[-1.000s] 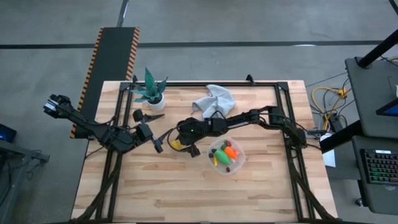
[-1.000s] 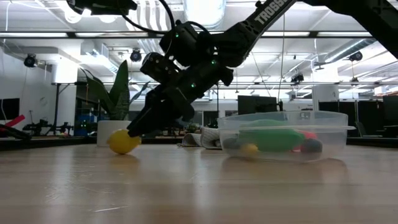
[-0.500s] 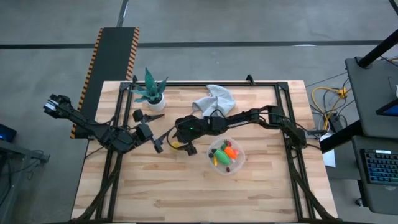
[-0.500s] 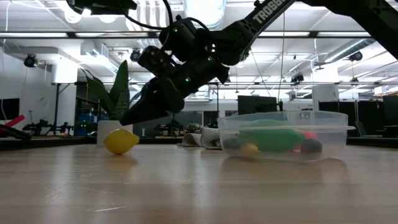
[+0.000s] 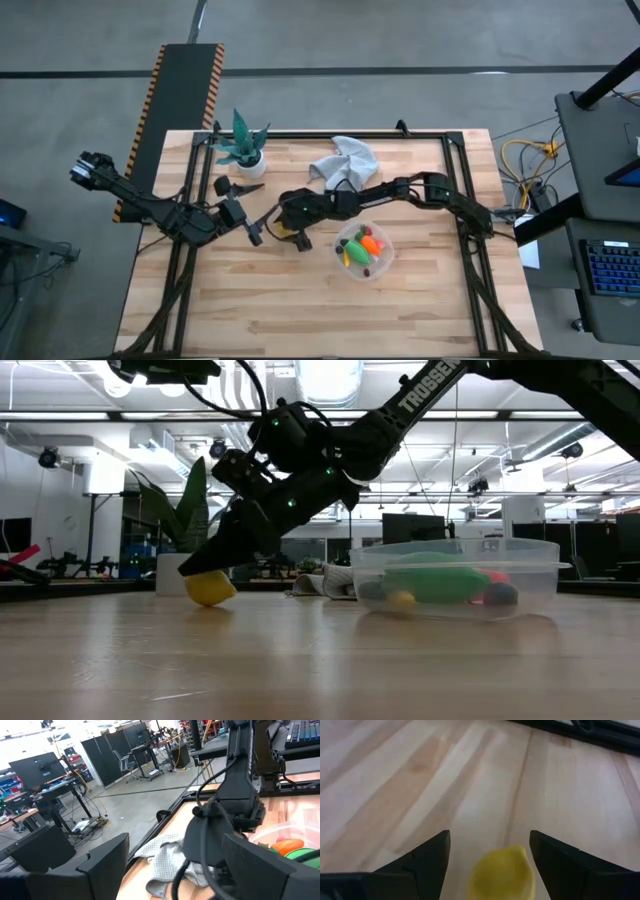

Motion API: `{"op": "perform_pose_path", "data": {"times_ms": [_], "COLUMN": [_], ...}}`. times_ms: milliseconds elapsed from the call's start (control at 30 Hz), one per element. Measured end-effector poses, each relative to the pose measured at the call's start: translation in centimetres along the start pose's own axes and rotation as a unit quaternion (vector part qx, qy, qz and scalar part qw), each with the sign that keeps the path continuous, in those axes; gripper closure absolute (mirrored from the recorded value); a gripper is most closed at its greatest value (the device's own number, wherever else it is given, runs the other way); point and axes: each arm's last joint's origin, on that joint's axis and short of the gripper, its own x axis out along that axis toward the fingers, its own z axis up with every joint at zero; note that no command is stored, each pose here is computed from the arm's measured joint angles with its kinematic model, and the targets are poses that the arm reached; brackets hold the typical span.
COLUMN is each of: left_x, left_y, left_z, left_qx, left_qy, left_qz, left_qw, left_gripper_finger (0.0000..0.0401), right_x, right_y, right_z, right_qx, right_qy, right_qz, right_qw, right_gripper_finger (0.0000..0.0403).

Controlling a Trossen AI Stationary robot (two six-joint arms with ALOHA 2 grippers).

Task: Pick and placing Produce into tupperware
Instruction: Put the lemon into the transparent bin

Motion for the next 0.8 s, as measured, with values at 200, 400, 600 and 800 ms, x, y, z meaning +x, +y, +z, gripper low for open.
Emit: {"op": "perform_pose_path", "data": {"times_ms": [200, 400, 600, 800], "left_x": [0.0, 0.0, 0.0, 0.0], "left_y": [0.0, 0.0, 0.0, 0.0], "left_z": [0.0, 0.0, 0.0, 0.0], "left_qx": [0.001, 0.001, 0.001, 0.001], "left_qy": [0.001, 0.001, 0.001, 0.001], "left_qz": [0.000, 0.000, 0.000, 0.000], "left_qw": [1.000, 1.000, 1.000, 1.000], "left_gripper_finger": [0.0100, 0.0100, 0.0100, 0.0100], "right_x": [0.5, 1.7, 1.6, 1.3], "right_y": [-0.2, -0.1, -0.3, -0.8], "right_z": [-0.9, -2.1, -2.3, -2.6], "right_qx": [0.011, 0.024, 0.025, 0.029], "right_qy": [0.009, 0.016, 0.022, 0.038], "right_qz": [-0.001, 0.002, 0.002, 0.004], "right_qw": [1.000, 1.000, 0.999, 0.999], "right_gripper_finger": [0.0138, 0.0139, 0.0147, 0.0154]}}
